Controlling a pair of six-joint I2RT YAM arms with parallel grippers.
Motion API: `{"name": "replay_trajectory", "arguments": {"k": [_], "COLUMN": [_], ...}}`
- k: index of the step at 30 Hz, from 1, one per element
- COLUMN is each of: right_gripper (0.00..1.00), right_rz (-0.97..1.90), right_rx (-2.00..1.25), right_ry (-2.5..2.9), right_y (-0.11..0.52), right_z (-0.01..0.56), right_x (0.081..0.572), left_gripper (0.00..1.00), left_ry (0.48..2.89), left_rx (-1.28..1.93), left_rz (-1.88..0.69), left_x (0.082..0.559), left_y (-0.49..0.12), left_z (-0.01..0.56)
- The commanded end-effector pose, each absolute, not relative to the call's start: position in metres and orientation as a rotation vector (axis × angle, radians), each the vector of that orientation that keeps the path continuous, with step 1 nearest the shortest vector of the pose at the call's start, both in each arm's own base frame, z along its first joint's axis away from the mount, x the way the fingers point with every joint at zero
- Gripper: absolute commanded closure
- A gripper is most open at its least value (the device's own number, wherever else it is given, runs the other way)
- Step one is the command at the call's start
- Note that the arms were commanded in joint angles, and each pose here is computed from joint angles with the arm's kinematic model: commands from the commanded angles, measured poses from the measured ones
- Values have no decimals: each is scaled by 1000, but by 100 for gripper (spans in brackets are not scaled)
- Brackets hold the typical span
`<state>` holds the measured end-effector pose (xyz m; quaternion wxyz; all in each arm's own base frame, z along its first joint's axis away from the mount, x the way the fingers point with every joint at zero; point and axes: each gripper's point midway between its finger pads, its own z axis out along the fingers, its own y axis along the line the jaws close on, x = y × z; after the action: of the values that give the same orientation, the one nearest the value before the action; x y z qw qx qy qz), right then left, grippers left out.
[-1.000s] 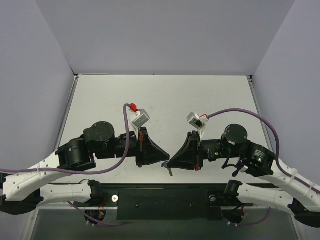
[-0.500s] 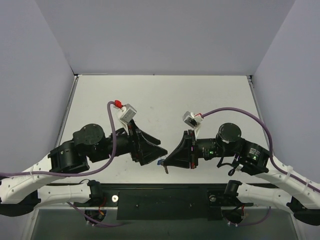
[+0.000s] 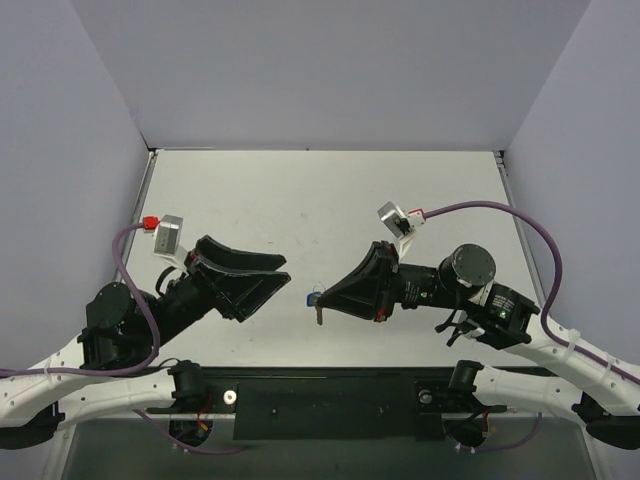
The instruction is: Remove the keys from the keyring
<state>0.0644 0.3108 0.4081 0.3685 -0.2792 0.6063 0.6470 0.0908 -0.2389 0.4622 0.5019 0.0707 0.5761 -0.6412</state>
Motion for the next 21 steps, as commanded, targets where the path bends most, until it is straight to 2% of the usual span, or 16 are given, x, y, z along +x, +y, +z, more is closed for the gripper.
{"name": "replay_trajectory", "arguments": {"k": [1, 2, 9, 21], "right_gripper": [100, 100, 100, 100], "right_rz": [1754, 1755, 1761, 1766], "right_rx": [-650, -645, -619, -625], "right_ry": [1372, 1370, 1345, 1342], "right_y": [315, 316, 315, 315], "right_z": [448, 448, 455, 455], "right_x": [64, 65, 66, 64], "left_gripper": [30, 35, 49, 55], "left_ry": [1264, 1276, 1328, 1348], "left_rx": [100, 108, 167, 201], "left_rz": [-1625, -1622, -1627, -1663], "left_x": [92, 92, 88, 81], "left_y": [-236, -238, -254, -259], "left_z": [496, 495, 487, 481]}}
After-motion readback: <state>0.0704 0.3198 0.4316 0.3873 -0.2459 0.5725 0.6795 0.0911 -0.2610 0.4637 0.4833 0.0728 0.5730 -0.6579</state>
